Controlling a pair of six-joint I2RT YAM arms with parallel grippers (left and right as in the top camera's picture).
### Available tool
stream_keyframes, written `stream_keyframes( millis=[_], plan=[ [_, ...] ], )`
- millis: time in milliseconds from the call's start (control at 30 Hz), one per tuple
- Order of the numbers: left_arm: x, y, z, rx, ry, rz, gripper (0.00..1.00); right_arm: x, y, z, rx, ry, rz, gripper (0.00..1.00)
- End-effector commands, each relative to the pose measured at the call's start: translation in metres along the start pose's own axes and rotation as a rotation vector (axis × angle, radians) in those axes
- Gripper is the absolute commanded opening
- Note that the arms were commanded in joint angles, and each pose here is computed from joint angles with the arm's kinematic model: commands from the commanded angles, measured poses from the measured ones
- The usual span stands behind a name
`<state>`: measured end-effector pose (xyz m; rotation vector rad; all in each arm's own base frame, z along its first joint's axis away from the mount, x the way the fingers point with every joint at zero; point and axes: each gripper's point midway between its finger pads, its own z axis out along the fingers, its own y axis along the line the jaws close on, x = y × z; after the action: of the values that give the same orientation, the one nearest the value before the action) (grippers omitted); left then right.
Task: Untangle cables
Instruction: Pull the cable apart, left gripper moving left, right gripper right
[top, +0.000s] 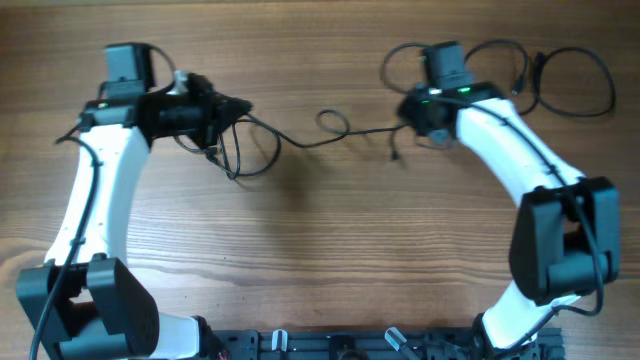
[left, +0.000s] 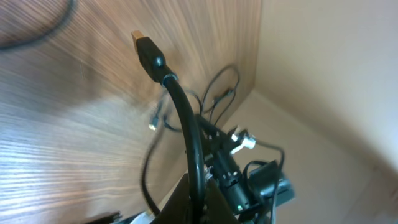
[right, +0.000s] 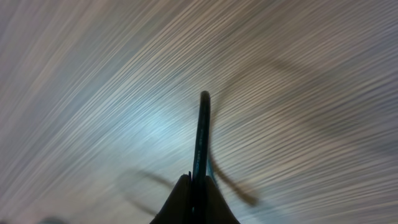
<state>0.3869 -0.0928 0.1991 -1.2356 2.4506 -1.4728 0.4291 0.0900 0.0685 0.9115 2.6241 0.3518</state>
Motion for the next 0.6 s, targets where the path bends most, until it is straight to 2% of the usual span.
stream_keyframes(
  millis=[0, 167, 567],
  plan=[
    [-0.021, 0.006, -0.026, 0.010, -0.069, -0.009, 0.04, -0.044, -0.058, -0.002, 0.130, -0.065, 0.002, 0.04],
    [-0.027, 0.018, -0.042, 0.009, -0.070, -0.025, 0.04, -0.076, -0.107, -0.010, 0.180, -0.081, 0.086, 0.04],
    [-0.056, 0.035, -0.078, 0.025, -0.156, -0.012, 0.04, -0.115, -0.196, -0.030, 0.284, -0.120, 0.229, 0.04]
  ],
)
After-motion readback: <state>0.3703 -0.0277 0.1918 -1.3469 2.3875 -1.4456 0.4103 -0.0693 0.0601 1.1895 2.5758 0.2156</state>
